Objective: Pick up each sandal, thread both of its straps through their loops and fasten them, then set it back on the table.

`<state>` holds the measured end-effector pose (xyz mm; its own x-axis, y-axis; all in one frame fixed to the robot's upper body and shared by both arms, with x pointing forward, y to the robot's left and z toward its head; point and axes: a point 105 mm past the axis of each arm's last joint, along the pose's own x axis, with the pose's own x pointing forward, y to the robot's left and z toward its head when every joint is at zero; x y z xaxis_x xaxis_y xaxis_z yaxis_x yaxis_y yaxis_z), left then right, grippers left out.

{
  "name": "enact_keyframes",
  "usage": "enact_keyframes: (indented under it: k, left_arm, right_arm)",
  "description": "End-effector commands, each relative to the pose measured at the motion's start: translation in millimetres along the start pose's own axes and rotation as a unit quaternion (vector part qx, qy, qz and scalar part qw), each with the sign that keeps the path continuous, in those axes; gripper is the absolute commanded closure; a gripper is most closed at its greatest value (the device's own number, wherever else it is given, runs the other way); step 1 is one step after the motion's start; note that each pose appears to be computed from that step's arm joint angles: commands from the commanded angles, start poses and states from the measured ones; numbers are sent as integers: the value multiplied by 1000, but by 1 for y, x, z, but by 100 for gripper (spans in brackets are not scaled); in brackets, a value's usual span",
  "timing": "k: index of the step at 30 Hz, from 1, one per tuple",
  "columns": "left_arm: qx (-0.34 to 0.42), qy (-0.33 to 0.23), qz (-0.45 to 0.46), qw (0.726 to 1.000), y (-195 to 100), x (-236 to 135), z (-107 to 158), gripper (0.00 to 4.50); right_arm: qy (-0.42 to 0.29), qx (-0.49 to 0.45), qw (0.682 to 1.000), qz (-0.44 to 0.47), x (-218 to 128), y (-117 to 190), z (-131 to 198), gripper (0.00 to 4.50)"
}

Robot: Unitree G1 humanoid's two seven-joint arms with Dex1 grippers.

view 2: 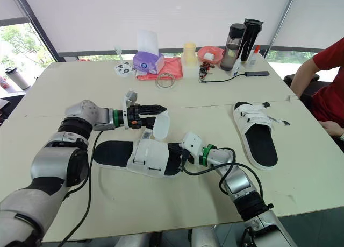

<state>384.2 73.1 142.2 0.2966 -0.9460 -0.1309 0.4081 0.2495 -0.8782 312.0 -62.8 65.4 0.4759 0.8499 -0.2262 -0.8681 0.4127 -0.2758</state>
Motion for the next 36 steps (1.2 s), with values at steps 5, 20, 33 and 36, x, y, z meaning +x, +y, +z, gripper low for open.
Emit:
enact_keyframes:
  k: [5,20,33,36]
  left_arm:
    - [34,-40,-19,998,-12,18,17,5]
    - [31,-88,-16,996,-7,27,23,242]
    - [438,4,-27,898,-28,17,18,447]
    - [560,38,-35,827,-30,11,-4,447]
  right_arm:
    - [86,39,995,-8,-9,9,-45,450]
    - [86,41,995,-14,-9,10,-45,450]
    - [87,42,995,-8,-9,13,-47,450]
    - [88,42,995,-6,-9,14,-48,450]
